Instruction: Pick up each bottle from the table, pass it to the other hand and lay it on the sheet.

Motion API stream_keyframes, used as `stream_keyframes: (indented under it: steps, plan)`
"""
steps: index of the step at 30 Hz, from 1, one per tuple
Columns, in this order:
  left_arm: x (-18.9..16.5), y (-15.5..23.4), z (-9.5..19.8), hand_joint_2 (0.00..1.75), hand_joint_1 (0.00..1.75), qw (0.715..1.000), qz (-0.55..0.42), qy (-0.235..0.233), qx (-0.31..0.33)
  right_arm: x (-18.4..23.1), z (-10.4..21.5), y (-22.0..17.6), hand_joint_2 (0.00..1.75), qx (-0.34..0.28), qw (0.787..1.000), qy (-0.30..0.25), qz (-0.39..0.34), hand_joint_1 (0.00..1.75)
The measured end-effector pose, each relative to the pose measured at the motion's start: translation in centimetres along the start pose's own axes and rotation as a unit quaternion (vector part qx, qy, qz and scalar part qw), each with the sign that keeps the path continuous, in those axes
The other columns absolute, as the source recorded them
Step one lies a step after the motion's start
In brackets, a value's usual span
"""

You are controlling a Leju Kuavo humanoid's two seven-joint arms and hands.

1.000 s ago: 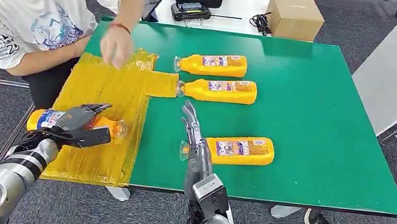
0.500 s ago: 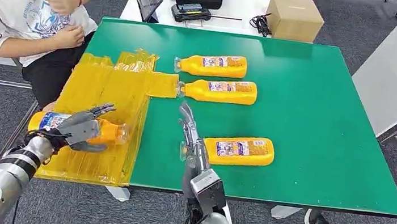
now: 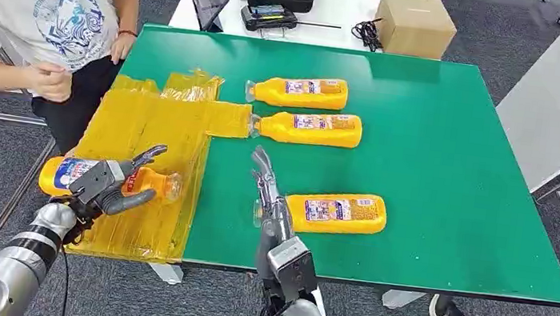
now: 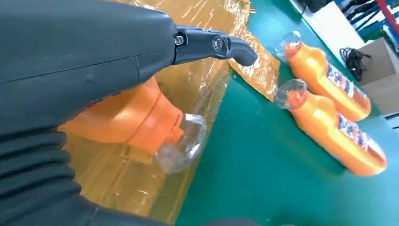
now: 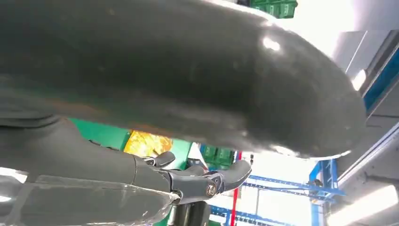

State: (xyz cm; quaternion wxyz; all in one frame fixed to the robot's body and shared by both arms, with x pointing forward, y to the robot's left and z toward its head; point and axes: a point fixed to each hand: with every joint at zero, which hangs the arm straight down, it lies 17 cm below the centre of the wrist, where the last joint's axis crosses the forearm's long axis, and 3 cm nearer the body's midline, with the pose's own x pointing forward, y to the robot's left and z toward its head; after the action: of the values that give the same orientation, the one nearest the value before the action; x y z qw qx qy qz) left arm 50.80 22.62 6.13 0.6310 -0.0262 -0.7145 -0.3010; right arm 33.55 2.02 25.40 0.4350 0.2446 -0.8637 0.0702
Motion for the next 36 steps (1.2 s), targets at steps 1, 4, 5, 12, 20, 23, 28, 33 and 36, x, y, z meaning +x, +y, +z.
stream_keyframes:
  steps: [1, 4, 5, 12, 20, 23, 28, 33, 36]
  plan:
    - [0.1, -0.1, 0.0, 0.00, 0.00, 1.000, 0.000, -0.001, 0.000, 0.0, 0.0, 0.0, 0.00, 0.000, 1.000, 0.000, 0.000, 0.00]
    - [0.3, 0.1, 0.0, 0.00, 0.00, 1.000, 0.008, -0.007, 0.016, -0.2, 0.1, -0.1, 0.00, -0.001, 1.000, 0.003, 0.002, 0.00]
    - [0.4, 0.6, -0.1, 0.00, 0.00, 0.999, 0.004, -0.010, 0.032, -0.3, 0.1, -0.1, 0.00, -0.003, 1.000, 0.004, 0.003, 0.00]
    - [8.0, 10.6, 0.8, 1.75, 0.00, 0.886, -0.290, -0.076, 0.354, -0.9, 0.1, -0.3, 0.00, -0.011, 1.000, 0.012, 0.017, 0.00]
    - [14.3, 12.8, 3.6, 1.75, 0.00, 0.849, -0.173, -0.135, 0.480, -1.9, 0.4, -0.6, 0.00, -0.016, 0.998, 0.027, 0.057, 0.00]
    - [11.7, 11.7, 4.1, 1.75, 0.00, 0.869, -0.041, -0.125, 0.477, -3.0, 1.2, -1.2, 0.00, -0.009, 0.992, 0.050, 0.113, 0.00]
    - [8.2, 9.1, 4.9, 1.75, 0.00, 0.877, 0.076, -0.098, 0.465, -5.4, 2.7, -3.8, 1.75, 0.011, 0.971, 0.101, 0.216, 0.00]
    - [5.7, 6.9, 6.2, 1.75, 0.00, 0.876, 0.119, -0.074, 0.461, -6.5, 4.1, -7.2, 1.75, 0.015, 0.955, 0.122, 0.269, 0.00]
    - [5.3, 6.5, 6.6, 1.75, 0.00, 0.872, 0.145, -0.071, 0.462, -7.5, 4.7, -8.2, 1.75, 0.024, 0.939, 0.144, 0.310, 0.00]
